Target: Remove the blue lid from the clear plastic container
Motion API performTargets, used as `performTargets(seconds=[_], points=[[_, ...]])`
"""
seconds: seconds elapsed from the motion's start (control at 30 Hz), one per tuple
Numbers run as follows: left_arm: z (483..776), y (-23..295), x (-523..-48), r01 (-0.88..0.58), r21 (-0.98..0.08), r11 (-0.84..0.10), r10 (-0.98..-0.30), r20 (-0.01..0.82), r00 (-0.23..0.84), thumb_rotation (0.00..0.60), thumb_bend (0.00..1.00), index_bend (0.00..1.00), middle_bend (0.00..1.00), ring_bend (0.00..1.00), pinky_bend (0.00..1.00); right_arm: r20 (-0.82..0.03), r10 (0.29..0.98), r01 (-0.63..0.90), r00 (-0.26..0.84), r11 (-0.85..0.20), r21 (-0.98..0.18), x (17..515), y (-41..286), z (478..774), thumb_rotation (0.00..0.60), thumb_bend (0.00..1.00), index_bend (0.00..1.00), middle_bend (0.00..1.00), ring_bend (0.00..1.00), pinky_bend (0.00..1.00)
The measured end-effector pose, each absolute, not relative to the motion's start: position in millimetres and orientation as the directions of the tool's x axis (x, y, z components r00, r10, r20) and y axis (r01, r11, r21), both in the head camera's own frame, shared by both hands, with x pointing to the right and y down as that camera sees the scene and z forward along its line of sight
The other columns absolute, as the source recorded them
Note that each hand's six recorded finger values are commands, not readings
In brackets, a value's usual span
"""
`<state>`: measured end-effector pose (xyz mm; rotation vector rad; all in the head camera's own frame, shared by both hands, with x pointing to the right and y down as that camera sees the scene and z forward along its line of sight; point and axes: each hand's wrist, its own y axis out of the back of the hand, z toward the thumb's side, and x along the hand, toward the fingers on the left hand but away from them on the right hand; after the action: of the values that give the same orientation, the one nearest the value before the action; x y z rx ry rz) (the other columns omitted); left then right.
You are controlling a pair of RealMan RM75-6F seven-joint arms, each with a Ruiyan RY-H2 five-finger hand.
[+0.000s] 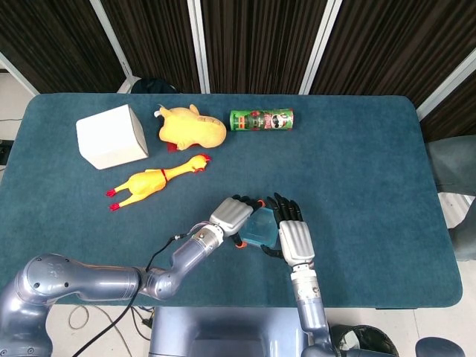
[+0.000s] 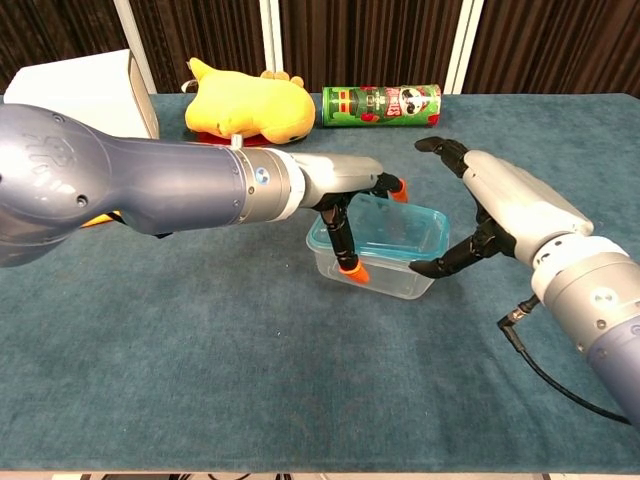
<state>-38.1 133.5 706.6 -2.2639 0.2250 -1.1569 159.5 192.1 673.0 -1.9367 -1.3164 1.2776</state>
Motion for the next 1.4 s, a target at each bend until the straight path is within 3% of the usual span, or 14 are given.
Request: performTargets(seconds=[0.23,0.7,1.13,1.4], points=[[707,134,-39,0.109,-0.566,-0.817,-0.393,0.685,0.613,0.6,0.11,0.2,0.23,0.17,0.32,-0.422,0.9,0.447,0.109,-0.424,-0.788,159,190,673,0.6,0.3,0.27,0.05,0.0,0.0],[706,125,-43,0.084,-0.59,-0.803,-0.431,0.672,0.602,0.6,0.11,0.2,0.21,0.13,0.29,-0.422,0.901,0.442,0.102,-0.422,-0.792,166,191,674,0.6,0.46,0.53,0.13,0.0,0.0],[706,126,-47,0.088,-0.582,-0.808,-0.422,0.678,0.602,0.6,0.11,0.14,0.17,0.09,0.26,-0.428,0.899,0.434,0.092,-0.423,-0.795,174,192,675,0.6,0.61,0.57,0.13,0.0,0.0],[704,124,-49,0.079,-0.588,-0.805,-0.432,0.671,0.602,0.6,0.09,0.0,0.04,0.0,0.17,-0.427,0.9,0.43,0.091,-0.422,-0.798,176,193,674,0.6,0.67,0.59,0.14,0.0,0.0]])
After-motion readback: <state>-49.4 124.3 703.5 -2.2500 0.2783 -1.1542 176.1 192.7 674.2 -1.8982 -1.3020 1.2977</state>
